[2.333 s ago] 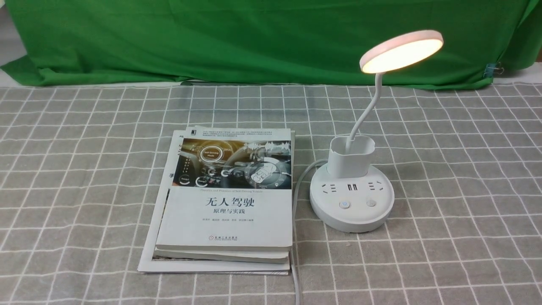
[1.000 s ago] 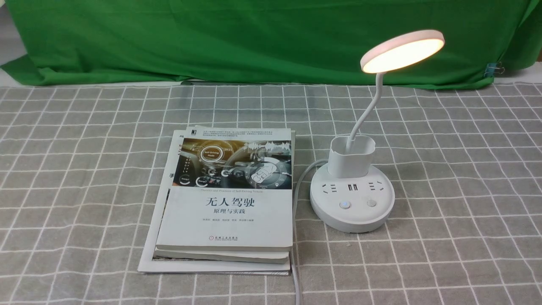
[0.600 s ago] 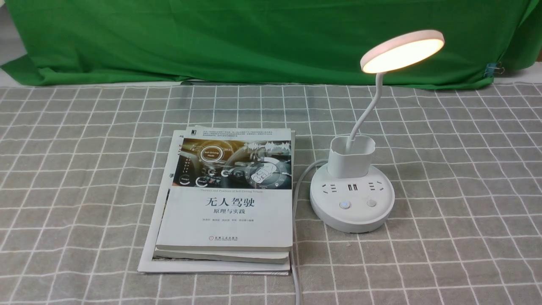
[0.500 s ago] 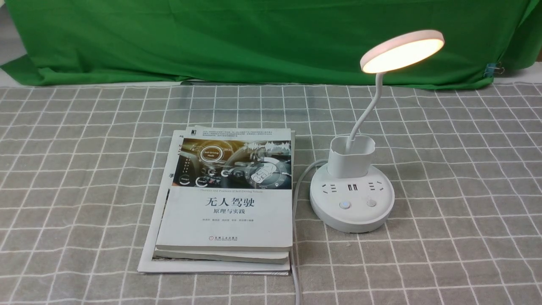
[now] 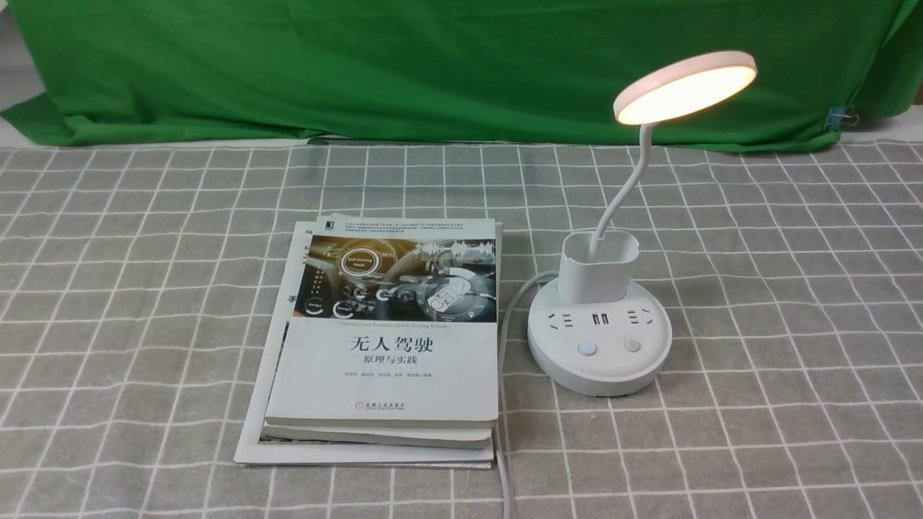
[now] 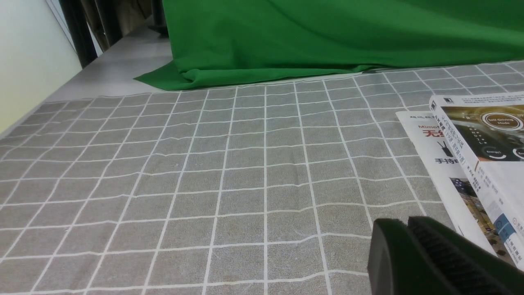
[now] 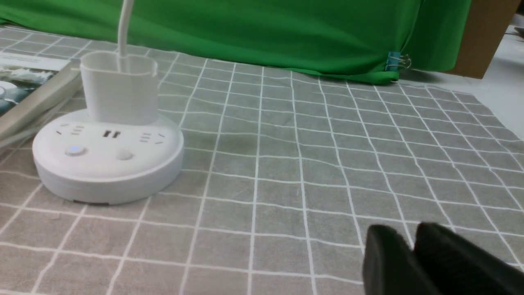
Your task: Turn on the desk lamp on the grey coffee tablecloth with your hand.
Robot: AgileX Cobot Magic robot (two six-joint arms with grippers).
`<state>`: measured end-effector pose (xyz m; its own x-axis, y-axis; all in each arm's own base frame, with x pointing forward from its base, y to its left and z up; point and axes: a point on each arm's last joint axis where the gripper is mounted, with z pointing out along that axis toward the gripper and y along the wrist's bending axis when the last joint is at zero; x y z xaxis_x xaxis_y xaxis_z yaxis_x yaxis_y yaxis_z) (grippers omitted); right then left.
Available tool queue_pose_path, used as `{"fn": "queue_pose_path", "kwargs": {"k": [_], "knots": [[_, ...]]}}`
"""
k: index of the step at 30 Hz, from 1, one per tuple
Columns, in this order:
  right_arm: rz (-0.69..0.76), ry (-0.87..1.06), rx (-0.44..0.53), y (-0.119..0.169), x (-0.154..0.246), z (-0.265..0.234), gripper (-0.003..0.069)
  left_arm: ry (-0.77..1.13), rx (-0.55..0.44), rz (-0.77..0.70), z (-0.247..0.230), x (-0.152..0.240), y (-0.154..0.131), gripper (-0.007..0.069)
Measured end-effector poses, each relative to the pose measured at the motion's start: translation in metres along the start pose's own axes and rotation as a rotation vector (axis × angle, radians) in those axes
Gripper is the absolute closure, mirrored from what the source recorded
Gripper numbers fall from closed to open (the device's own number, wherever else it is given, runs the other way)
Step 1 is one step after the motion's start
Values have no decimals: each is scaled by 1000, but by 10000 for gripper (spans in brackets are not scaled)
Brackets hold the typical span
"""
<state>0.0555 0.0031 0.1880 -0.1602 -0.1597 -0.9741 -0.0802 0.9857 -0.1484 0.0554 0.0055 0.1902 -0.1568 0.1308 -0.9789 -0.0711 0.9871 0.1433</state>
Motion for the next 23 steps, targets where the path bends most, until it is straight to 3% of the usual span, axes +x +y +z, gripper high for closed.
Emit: {"fn": "queue_pose_path", "kwargs": {"k": [23], "knots": [[-1, 0, 0, 0, 0, 0, 464, 0, 0, 1, 0, 0, 0, 606]]}}
